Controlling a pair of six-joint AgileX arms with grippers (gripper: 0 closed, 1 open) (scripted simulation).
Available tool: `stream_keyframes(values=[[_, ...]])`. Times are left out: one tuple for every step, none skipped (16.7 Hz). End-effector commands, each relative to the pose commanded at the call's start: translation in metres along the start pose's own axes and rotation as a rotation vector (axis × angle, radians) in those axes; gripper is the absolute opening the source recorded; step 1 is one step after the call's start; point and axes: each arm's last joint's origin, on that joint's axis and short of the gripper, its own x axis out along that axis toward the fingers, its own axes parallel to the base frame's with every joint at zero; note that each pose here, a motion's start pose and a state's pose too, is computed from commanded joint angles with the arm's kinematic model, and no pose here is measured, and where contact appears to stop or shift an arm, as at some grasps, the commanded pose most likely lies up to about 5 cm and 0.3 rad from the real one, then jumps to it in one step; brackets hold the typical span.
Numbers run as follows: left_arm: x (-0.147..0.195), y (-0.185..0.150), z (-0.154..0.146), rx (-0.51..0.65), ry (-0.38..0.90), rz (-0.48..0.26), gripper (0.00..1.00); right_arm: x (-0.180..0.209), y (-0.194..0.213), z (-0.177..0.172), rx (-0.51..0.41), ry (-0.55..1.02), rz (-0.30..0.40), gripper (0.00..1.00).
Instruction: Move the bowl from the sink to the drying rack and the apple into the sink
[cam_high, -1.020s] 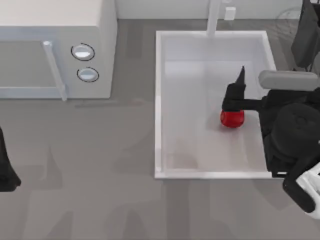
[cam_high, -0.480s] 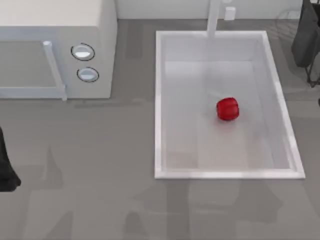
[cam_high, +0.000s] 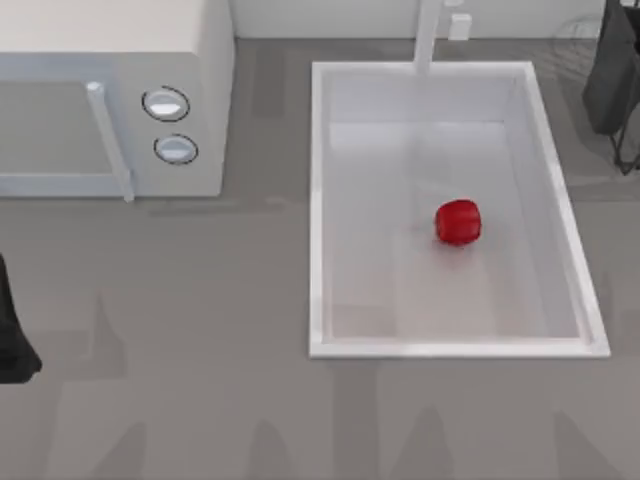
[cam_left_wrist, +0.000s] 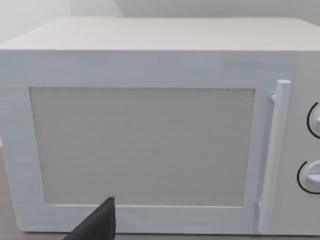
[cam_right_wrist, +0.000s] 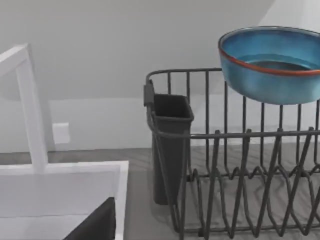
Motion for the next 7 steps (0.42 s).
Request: stream_keyframes(values=[[0.000,0.000,0.000,0.000,0.000,0.000,1.00,-0.004,-0.001,-0.005,-0.005,0.002,0.014,1.00],[0.000,0.000,0.000,0.000,0.000,0.000,1.00,-0.007,-0.002,-0.010,-0.008,0.004,0.026,1.00],[0.000,0.000,0.000,0.000,0.000,0.000,1.00,-0.009,-0.003,-0.014,-0.011,0.007,0.037,1.00],[0.000,0.000,0.000,0.000,0.000,0.000,1.00,-0.011,-0.004,-0.017,-0.013,0.009,0.046,1.00],[0.000,0.000,0.000,0.000,0.000,0.000,1.00,-0.012,-0.004,-0.018,-0.015,0.010,0.053,1.00],[0.000,0.000,0.000,0.000,0.000,0.000,1.00,-0.012,-0.004,-0.019,-0.015,0.010,0.056,1.00],[0.000,0.000,0.000,0.000,0.000,0.000,1.00,-0.012,-0.004,-0.019,-0.015,0.010,0.056,1.00]])
